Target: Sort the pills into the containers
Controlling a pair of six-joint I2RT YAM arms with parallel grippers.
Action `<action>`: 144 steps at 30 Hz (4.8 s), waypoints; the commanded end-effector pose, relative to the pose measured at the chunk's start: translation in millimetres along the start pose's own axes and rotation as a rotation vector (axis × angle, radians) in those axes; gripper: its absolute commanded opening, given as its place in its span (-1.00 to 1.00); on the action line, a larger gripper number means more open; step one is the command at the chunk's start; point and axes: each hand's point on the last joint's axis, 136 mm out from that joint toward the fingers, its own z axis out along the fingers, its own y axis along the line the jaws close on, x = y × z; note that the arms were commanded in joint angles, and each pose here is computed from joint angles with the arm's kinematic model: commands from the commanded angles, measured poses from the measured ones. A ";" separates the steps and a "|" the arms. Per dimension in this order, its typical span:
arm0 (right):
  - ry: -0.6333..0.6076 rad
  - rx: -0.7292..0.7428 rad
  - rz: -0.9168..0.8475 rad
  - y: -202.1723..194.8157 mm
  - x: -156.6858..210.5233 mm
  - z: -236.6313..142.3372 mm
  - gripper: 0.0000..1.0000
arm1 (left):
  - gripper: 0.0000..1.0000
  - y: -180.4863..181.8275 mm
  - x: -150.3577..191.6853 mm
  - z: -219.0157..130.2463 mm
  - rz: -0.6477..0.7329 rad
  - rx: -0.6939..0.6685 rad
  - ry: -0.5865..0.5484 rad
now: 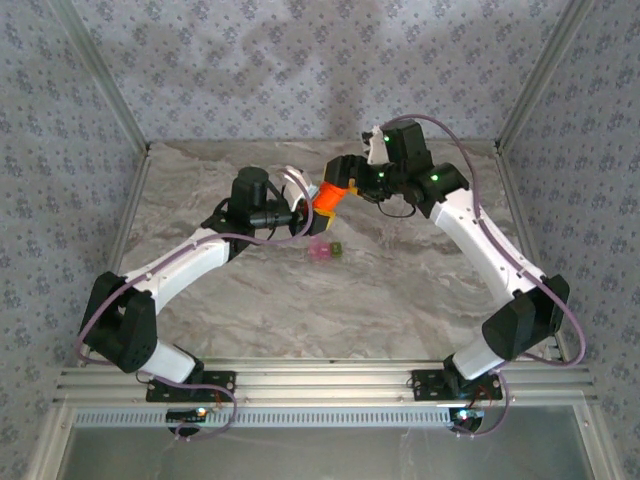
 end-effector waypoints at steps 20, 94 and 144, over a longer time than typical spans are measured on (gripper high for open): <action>-0.027 -0.410 -0.564 26.8 -11.7 -17.7 0.24 | -1.00 -10.7 -36.0 -11.3 0.079 0.022 -0.088; -0.099 -0.043 0.197 -15.4 -33.4 -45.2 0.56 | -1.00 -13.0 -30.6 -7.0 0.081 0.054 -0.033; 0.087 -0.445 -0.457 -1.6 -8.5 -3.9 -0.12 | -1.00 -33.1 -31.8 -7.4 0.014 0.181 -0.056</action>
